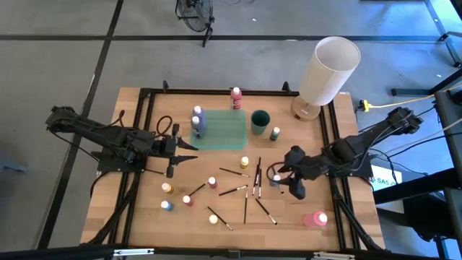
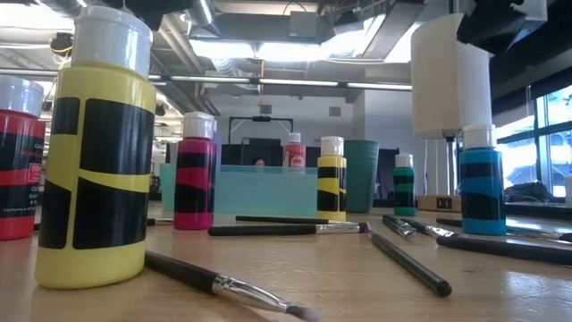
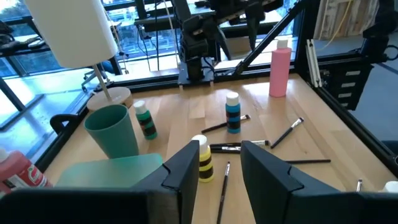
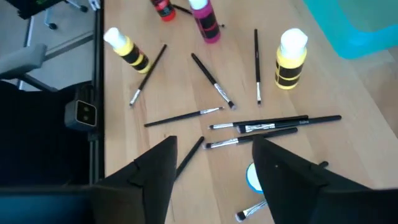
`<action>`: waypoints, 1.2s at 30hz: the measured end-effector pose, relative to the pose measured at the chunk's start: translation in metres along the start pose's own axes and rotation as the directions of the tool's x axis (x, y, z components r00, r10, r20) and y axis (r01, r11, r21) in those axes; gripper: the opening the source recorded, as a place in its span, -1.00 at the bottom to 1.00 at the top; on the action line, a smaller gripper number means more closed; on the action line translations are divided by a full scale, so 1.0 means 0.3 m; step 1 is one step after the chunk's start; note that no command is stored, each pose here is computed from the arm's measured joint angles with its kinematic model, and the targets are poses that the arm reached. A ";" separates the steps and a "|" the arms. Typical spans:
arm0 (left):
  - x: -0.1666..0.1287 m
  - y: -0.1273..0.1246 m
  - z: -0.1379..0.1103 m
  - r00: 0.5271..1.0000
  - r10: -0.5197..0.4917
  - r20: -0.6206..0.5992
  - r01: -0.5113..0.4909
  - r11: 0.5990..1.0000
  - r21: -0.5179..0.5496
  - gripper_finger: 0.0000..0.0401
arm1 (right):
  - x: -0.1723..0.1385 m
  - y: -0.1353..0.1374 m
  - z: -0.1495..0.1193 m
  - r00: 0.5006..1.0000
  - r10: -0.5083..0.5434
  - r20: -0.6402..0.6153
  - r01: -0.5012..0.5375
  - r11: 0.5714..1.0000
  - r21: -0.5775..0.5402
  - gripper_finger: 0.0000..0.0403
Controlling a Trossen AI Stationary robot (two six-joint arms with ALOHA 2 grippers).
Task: Pick & Place Paint Supplies
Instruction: Put the right small blue paint bottle into the green bin
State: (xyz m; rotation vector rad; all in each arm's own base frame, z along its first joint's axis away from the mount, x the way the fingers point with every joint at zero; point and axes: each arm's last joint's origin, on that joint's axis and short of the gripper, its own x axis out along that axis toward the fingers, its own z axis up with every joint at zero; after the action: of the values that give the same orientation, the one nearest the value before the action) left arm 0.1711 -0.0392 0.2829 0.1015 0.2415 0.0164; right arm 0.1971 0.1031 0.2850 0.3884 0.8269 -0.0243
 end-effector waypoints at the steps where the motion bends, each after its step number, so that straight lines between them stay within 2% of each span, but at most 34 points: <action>1: 0.000 0.000 0.000 1.000 0.000 0.000 0.000 1.000 0.000 -0.43 | 0.006 0.000 0.000 1.000 -0.006 -0.004 0.006 1.000 0.000 0.13; 12: 0.000 0.000 0.000 1.000 0.000 0.001 0.000 1.000 -0.009 -0.43 | 0.058 0.004 -0.012 0.997 -0.037 -0.068 0.037 0.999 -0.001 0.44; 17: 0.000 0.000 0.009 1.000 0.001 0.027 -0.001 1.000 0.007 -0.43 | 0.092 0.015 -0.048 0.980 -0.035 -0.197 0.007 0.990 -0.142 0.43; 21: 0.000 0.000 0.016 0.999 -0.001 0.047 0.003 1.000 -0.027 -0.43 | 0.123 0.013 -0.066 0.966 -0.085 -0.243 0.043 0.984 -0.172 0.39; 30: 0.001 -0.002 0.015 0.999 -0.024 0.046 0.025 0.999 -0.031 -0.43 | 0.170 0.018 -0.078 0.956 -0.117 -0.270 0.062 0.977 -0.204 0.40; 36: 0.001 -0.002 0.018 0.998 -0.022 0.055 0.024 0.999 -0.028 -0.43 | 0.165 0.014 -0.072 0.962 -0.138 -0.236 0.079 0.966 -0.246 0.40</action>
State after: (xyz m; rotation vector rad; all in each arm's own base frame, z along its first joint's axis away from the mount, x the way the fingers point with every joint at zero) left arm 0.1727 -0.0404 0.2879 0.0703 0.1882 -0.0059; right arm 0.2162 0.1208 0.2375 0.1224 1.0896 0.0203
